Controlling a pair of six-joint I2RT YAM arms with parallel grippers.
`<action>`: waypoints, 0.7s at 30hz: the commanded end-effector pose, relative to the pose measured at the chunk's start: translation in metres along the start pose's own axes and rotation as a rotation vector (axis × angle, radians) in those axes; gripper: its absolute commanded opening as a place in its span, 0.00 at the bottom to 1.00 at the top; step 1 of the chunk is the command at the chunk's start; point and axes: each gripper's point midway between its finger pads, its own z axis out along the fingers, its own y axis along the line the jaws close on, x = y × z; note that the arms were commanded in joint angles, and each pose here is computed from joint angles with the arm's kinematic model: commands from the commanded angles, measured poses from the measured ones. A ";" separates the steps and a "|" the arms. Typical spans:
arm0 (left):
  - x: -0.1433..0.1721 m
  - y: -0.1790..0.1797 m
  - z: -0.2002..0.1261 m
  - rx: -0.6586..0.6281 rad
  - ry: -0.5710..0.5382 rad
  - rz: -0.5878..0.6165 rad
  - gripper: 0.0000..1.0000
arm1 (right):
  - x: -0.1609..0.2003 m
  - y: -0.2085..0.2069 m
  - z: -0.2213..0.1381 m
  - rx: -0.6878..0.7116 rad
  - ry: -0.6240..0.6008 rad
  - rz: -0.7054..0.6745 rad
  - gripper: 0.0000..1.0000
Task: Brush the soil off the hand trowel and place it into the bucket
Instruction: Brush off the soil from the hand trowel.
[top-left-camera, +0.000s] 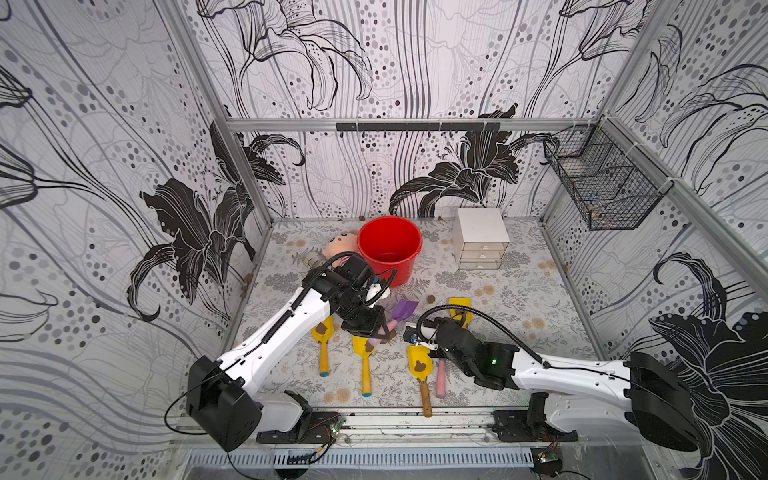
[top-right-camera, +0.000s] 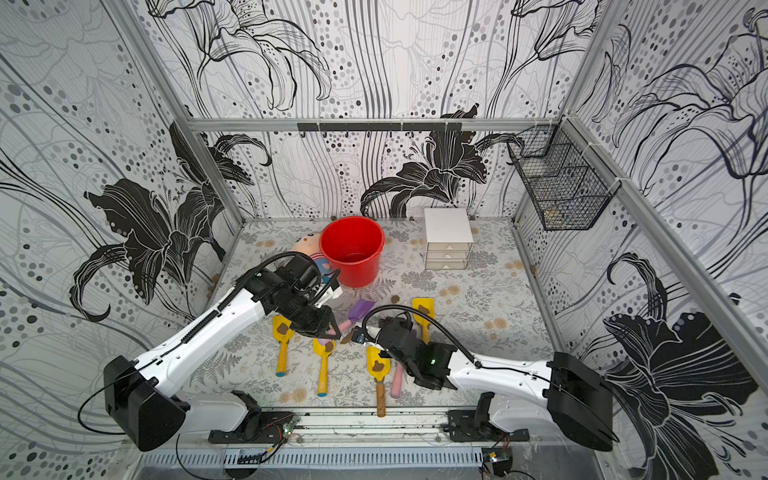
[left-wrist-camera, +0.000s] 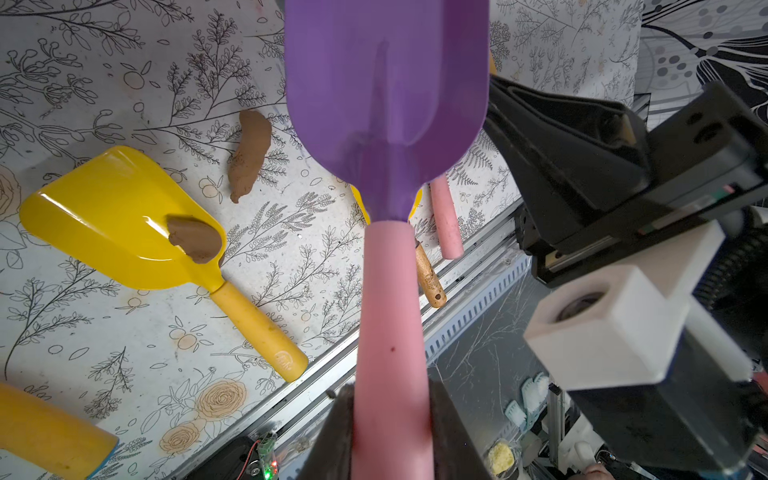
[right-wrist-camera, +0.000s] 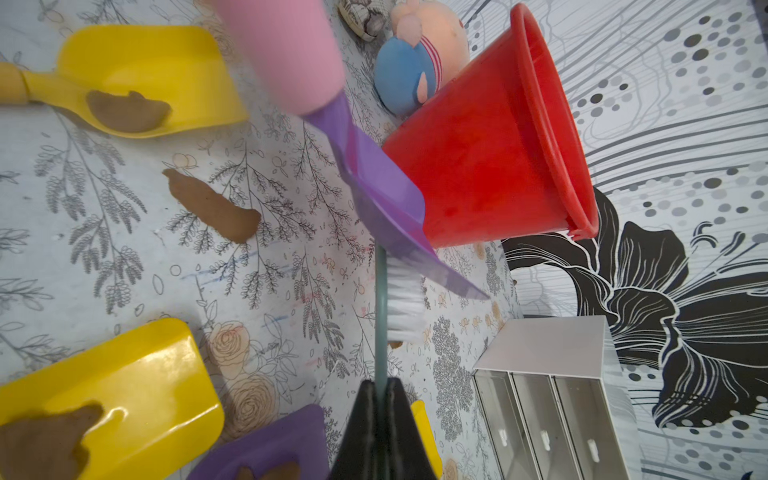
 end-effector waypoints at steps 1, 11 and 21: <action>0.000 -0.003 -0.003 0.000 0.008 0.021 0.00 | -0.014 0.004 -0.010 -0.042 -0.097 0.025 0.00; 0.007 0.004 0.001 -0.032 0.040 0.018 0.00 | -0.008 -0.032 -0.004 0.088 -0.001 0.024 0.00; 0.005 0.001 -0.005 -0.034 0.012 0.039 0.00 | 0.000 -0.005 -0.012 -0.098 -0.036 0.093 0.00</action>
